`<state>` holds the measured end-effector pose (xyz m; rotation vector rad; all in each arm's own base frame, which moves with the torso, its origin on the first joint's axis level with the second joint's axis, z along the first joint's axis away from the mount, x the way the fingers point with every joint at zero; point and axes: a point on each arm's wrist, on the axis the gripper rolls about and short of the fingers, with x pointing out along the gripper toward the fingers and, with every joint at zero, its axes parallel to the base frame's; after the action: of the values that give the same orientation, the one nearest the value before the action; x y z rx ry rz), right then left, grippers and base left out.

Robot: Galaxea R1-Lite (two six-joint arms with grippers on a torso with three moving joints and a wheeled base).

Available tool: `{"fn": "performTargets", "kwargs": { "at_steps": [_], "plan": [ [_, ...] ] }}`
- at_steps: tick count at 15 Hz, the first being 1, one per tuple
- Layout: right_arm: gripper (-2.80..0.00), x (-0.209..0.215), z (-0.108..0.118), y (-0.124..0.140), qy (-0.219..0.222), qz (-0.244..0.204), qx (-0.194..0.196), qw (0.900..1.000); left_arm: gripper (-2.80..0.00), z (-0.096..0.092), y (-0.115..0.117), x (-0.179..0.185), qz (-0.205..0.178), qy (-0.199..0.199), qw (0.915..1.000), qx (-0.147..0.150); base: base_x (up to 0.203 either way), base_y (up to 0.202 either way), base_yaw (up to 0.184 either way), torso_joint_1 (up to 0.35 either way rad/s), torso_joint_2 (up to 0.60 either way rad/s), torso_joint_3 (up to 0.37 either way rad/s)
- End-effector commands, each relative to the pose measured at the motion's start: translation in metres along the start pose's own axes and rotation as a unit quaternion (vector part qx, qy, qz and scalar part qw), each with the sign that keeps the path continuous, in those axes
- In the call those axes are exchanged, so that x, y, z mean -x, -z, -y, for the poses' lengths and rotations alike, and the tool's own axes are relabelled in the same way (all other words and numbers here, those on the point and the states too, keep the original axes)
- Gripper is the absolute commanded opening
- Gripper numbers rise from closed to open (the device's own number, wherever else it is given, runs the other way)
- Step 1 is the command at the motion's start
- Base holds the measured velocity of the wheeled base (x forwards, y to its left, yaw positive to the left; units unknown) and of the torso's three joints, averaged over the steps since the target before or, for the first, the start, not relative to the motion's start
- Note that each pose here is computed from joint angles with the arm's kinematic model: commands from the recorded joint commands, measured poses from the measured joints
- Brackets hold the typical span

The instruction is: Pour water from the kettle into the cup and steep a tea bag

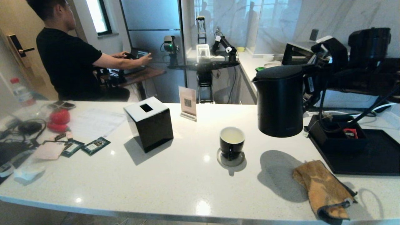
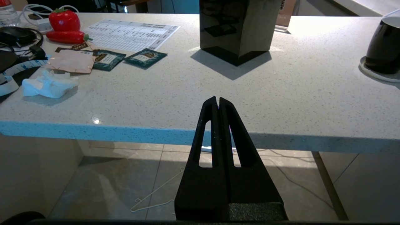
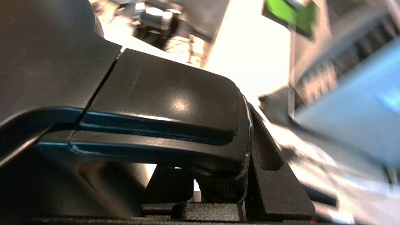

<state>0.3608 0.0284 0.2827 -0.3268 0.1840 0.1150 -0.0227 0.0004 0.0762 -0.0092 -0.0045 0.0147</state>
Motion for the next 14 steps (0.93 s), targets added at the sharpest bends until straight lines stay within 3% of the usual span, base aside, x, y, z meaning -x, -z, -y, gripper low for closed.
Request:
{"fn": "performTargets", "kwargs": {
  "at_steps": [1,8,14],
  "plan": [
    [-2.8,0.004,0.028,0.002,0.038,-0.003,-0.039,0.999,-2.8,0.0,0.0,0.0,0.0,0.0,1.0,0.0,0.0,0.0,0.0,0.0,0.0,0.0],
    [-2.8,0.02,0.094,0.022,0.136,-0.007,-0.172,0.976,-2.8,0.0,0.0,0.0,0.0,0.0,1.0,0.0,0.0,0.0,0.0,0.0,0.0,0.0],
    [-2.8,0.052,0.154,0.042,0.239,-0.015,-0.184,0.953,-2.8,0.0,0.0,0.0,0.001,0.0,1.0,0.0,0.0,0.0,0.0,0.0,0.0,0.0]
  ]
}}
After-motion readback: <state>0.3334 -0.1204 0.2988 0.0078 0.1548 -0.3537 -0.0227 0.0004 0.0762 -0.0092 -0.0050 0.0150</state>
